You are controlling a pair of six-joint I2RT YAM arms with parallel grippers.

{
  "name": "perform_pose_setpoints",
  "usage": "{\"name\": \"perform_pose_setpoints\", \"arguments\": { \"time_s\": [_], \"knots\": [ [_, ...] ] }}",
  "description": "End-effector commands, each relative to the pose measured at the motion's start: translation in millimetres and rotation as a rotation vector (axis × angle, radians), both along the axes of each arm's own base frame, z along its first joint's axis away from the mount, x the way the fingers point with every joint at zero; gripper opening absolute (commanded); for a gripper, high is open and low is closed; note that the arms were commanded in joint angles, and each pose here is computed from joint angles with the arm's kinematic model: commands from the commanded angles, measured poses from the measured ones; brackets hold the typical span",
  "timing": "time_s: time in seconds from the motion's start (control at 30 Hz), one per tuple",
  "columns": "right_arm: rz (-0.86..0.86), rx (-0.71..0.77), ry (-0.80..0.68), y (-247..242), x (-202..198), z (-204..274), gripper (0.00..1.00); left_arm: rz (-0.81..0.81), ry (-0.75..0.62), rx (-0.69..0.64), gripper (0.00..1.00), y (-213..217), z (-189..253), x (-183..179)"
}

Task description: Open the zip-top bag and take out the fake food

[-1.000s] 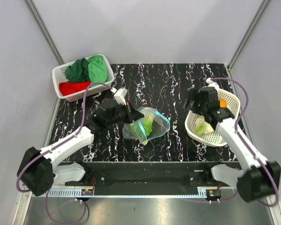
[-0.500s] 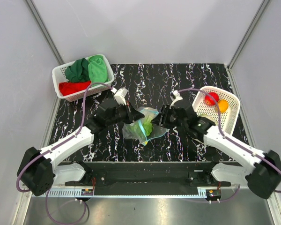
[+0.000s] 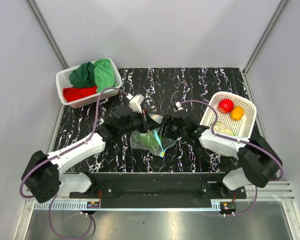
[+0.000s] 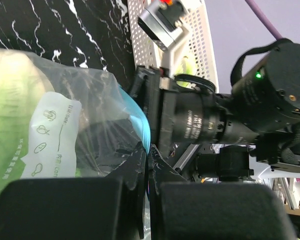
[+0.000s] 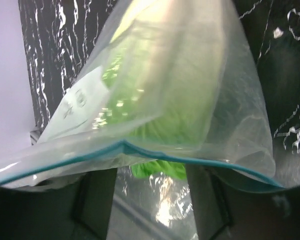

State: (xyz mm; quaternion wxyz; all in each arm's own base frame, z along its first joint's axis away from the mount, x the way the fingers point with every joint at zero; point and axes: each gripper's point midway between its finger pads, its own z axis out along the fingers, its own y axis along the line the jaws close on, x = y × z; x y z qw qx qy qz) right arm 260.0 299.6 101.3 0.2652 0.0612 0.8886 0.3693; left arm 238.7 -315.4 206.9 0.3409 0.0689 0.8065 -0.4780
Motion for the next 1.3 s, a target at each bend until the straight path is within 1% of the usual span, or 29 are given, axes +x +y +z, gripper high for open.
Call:
{"name": "perform_pose_setpoints", "arguments": {
  "time_s": [0.0, 0.03, 0.1, 0.13, 0.2, 0.23, 0.27, 0.33, 0.37, 0.4, 0.43, 0.47, 0.5, 0.53, 0.57, 0.6, 0.67, 0.77, 0.8, 0.9, 0.93, 1.07, 1.1, 1.2, 1.27],
  "knots": [
    [-0.026, 0.048, -0.124, 14, 28, 17, 0.68, -0.031, -0.054, -0.074, 0.0, -19, 31, 2],
    [-0.03, 0.046, -0.131, 14, 31, 17, 0.7, -0.044, -0.051, -0.072, 0.02, -20, 31, 0],
    [-0.035, 0.041, -0.14, 11, 35, 15, 0.73, -0.048, -0.066, -0.039, 0.15, -17, 31, 0],
    [-0.034, 0.045, -0.143, 11, 36, 14, 0.76, -0.027, -0.084, -0.024, 0.34, -12, 33, 4],
    [-0.022, 0.058, -0.141, 9, 39, 14, 0.78, 0.025, -0.105, 0.005, 0.51, 5, 41, 15],
    [-0.013, 0.064, -0.147, 9, 40, 13, 0.81, 0.058, -0.104, 0.018, 0.55, 14, 41, 22],
    [0.011, 0.064, -0.156, 11, 39, 12, 0.82, 0.113, -0.093, 0.033, 0.59, 31, 42, 36],
    [0.044, 0.071, -0.158, 14, 39, 12, 0.87, 0.186, -0.09, 0.047, 0.62, 51, 43, 51],
    [0.066, 0.066, -0.174, 15, 39, 12, 0.89, 0.242, -0.081, 0.069, 0.62, 67, 39, 63],
    [0.085, 0.072, -0.171, 17, 37, 11, 0.91, 0.268, -0.062, 0.095, 0.62, 74, 28, 71],
    [0.099, 0.072, -0.175, 18, 37, 10, 0.94, 0.315, -0.041, 0.137, 0.59, 85, 18, 80],
    [0.115, 0.08, -0.176, 20, 36, 11, 0.95, 0.356, -0.021, 0.163, 0.56, 95, 8, 89],
    [0.125, 0.081, -0.174, 22, 36, 8, 0.97, 0.377, 0.022, 0.201, 0.53, 99, -13, 98],
    [0.137, 0.083, -0.175, 23, 35, 7, 0.98, 0.396, 0.043, 0.221, 0.51, 102, -24, 103],
    [0.153, 0.09, -0.17, 25, 33, 7, 1.0, 0.409, 0.069, 0.242, 0.45, 104, -36, 108],
    [0.158, 0.088, -0.162, 26, 34, 3, 1.0, 0.414, 0.112, 0.279, 0.43, 104, -58, 112],
    [0.179, 0.098, -0.154, 29, 31, 0, 1.0, 0.42, 0.151, 0.296, 0.41, 102, -78, 119],
    [0.193, 0.105, -0.154, 32, 31, -5, 1.0, 0.405, 0.199, 0.312, 0.34, 96, -106, 123],
    [0.193, 0.109, -0.155, 33, 32, -6, 1.0, 0.396, 0.205, 0.314, 0.31, 94, -111, 123],
    [0.208, 0.112, -0.165, 37, 36, -7, 1.0, 0.352, 0.222, 0.316, 0.27, 83, -126, 115],
    [0.213, 0.11, -0.171, 38, 37, -7, 1.0, 0.319, 0.201, 0.292, 0.26, 70, -123, 111],
    [0.22, 0.118, -0.184, 44, 44, -7, 1.0, 0.253, 0.204, 0.283, 0.25, 48, -129, 94],
    [0.218, 0.116, -0.186, 46, 48, -11, 1.0, 0.23, 0.222, 0.266, 0.25, 44, -134, 84],
    [0.205, 0.106, -0.161, 46, 52, -19, 1.0, 0.219, 0.22, 0.234, 0.25, 43, -132, 76],
    [0.193, 0.098, -0.154, 43, 54, -23, 0.96, 0.221, 0.213, 0.24, 0.25, 46, -130, 74]
  ]
}}
